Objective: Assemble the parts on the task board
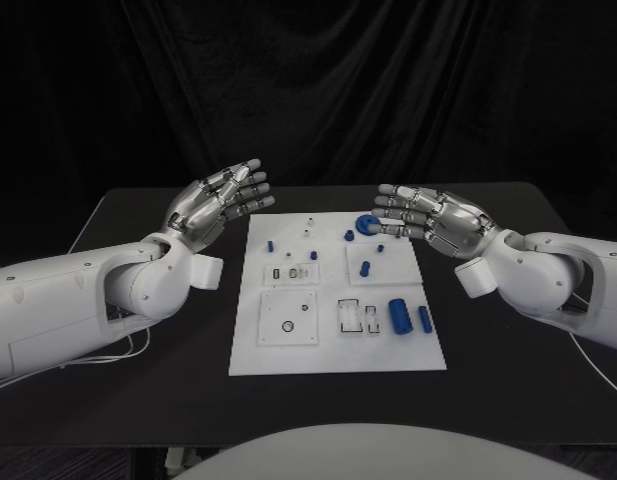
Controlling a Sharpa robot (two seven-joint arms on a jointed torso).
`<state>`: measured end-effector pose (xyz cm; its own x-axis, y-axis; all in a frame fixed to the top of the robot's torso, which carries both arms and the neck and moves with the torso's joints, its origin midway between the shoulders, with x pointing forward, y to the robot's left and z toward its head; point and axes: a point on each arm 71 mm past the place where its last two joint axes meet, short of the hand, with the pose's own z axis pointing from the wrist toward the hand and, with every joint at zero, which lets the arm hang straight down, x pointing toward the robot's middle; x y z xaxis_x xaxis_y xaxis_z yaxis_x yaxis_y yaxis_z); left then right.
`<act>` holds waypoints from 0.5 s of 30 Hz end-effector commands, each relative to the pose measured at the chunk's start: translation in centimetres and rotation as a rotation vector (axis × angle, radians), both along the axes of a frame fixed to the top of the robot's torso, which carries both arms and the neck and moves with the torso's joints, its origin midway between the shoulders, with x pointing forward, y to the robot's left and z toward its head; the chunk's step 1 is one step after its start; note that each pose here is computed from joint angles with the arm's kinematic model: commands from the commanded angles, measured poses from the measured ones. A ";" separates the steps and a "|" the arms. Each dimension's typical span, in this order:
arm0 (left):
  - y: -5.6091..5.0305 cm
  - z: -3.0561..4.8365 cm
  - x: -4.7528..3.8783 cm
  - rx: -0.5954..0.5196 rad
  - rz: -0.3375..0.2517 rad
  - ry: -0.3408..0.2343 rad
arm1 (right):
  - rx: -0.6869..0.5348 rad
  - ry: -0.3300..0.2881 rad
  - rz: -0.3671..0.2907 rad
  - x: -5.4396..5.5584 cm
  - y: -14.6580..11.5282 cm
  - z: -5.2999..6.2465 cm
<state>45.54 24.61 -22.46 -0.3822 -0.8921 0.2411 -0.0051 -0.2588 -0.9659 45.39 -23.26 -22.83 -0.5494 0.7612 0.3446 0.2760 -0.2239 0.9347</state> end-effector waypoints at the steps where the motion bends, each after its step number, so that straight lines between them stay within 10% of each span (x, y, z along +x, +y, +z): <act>1: 0.5 1.27 -0.55 -0.033 0.021 -0.157 | -0.033 -0.022 0.037 -0.1 -0.1 0.4; 15: 3.1 2.28 -2.68 -0.089 0.071 -0.142 | -0.399 -0.288 0.051 3.1 -0.6 6.2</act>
